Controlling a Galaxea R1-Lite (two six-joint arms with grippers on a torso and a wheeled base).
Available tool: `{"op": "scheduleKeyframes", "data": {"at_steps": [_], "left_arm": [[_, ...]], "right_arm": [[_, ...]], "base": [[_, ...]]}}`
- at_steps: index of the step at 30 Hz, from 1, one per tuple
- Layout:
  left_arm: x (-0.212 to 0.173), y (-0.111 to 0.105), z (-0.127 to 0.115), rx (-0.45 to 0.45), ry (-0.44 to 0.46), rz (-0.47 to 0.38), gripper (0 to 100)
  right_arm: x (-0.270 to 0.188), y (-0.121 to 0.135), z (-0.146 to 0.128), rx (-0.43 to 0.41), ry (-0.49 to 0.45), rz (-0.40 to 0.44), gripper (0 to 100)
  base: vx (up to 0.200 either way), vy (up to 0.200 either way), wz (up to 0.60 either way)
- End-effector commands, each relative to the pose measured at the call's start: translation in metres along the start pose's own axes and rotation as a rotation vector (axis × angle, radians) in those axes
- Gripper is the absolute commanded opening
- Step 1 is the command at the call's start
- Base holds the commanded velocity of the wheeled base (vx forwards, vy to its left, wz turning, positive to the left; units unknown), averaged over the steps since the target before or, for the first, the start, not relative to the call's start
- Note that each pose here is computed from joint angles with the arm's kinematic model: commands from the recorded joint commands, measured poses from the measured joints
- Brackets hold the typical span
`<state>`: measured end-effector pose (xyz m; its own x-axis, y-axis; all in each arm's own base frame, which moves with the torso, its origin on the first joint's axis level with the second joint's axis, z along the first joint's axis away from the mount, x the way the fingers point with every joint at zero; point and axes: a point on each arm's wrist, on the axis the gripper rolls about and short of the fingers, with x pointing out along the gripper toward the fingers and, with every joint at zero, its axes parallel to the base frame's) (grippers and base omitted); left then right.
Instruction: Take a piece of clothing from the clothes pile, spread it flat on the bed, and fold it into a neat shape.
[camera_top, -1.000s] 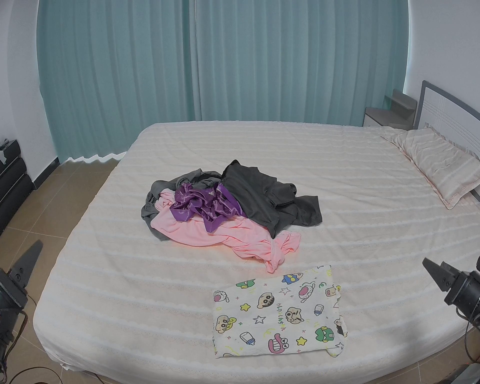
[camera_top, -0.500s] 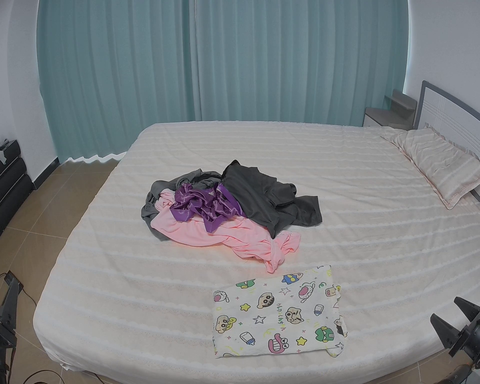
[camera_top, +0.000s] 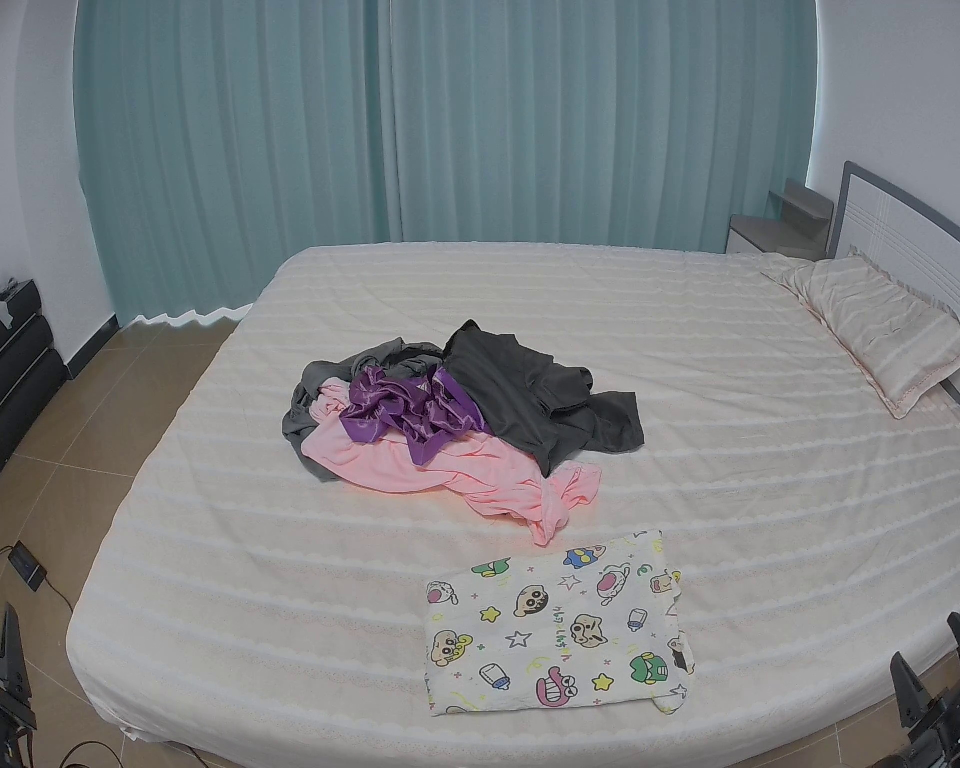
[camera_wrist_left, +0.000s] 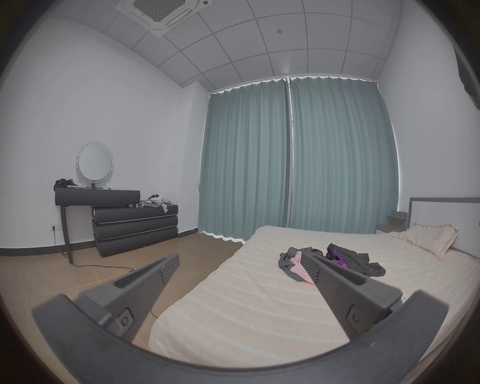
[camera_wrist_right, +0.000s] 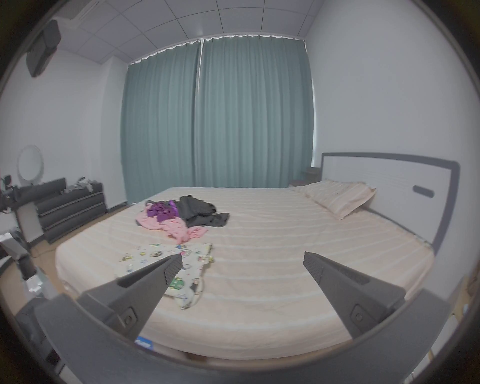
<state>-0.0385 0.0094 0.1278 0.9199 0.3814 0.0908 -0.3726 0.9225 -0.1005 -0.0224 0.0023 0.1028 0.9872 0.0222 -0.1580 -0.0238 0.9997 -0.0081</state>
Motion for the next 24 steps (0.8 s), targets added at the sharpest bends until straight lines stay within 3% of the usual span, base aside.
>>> {"op": "scheduleKeyframes", "data": {"at_steps": [1,4,9,10,11,12,15,18,19,20,21,24], "left_arm": [[-0.006,0.002,-0.004,-0.004,-0.026,0.014,100],[-0.004,0.002,-0.01,0.009,-0.008,0.015,100],[0.001,0.001,-0.027,0.038,0.036,0.019,100],[0.006,-0.001,-0.04,0.032,0.024,0.009,100],[0.008,-0.001,-0.046,0.039,0.026,-0.002,100],[0.008,-0.002,-0.046,0.039,0.02,-0.028,100],[0.008,-0.005,-0.047,0.049,0.031,-0.137,100],[0.008,-0.007,-0.047,0.062,0.04,-0.249,100],[0.007,-0.009,-0.047,0.062,0.044,-0.347,100],[0.007,-0.009,-0.047,0.062,0.045,-0.356,100],[0.006,-0.011,-0.048,0.069,0.05,-0.428,100],[0.005,-0.011,-0.048,0.114,0.05,-0.459,100]], "right_arm": [[-0.004,-0.002,-0.005,-0.052,-0.023,-0.122,100],[-0.003,-0.004,-0.009,-0.097,0.003,-0.214,100],[-0.002,-0.004,-0.013,-0.101,0.009,-0.187,100],[-0.002,-0.002,-0.015,-0.098,-0.023,-0.059,100],[-0.004,-0.002,-0.017,-0.095,-0.049,-0.01,100],[-0.007,-0.001,-0.018,-0.086,-0.088,0.056,100],[-0.006,0.002,-0.021,-0.032,-0.079,0.166,100],[-0.005,0.002,-0.02,0.013,-0.091,0.188,100],[-0.005,0.002,-0.021,0.014,-0.097,0.188,100],[-0.004,0.002,-0.021,0.014,-0.097,0.188,100],[-0.004,0.002,-0.02,0.009,-0.108,0.188,100],[-0.003,0.002,-0.02,0.014,-0.116,0.166,100]], "base": [[0.0,0.0,0.0],[0.0,0.0,0.0],[0.0,0.0,0.0],[0.0,0.0,0.0],[0.0,0.0,0.0],[0.0,0.0,0.0],[0.0,0.0,0.0],[0.0,0.0,0.0],[0.0,0.0,0.0],[0.0,0.0,0.0],[0.0,0.0,0.0],[0.0,0.0,0.0]]}}
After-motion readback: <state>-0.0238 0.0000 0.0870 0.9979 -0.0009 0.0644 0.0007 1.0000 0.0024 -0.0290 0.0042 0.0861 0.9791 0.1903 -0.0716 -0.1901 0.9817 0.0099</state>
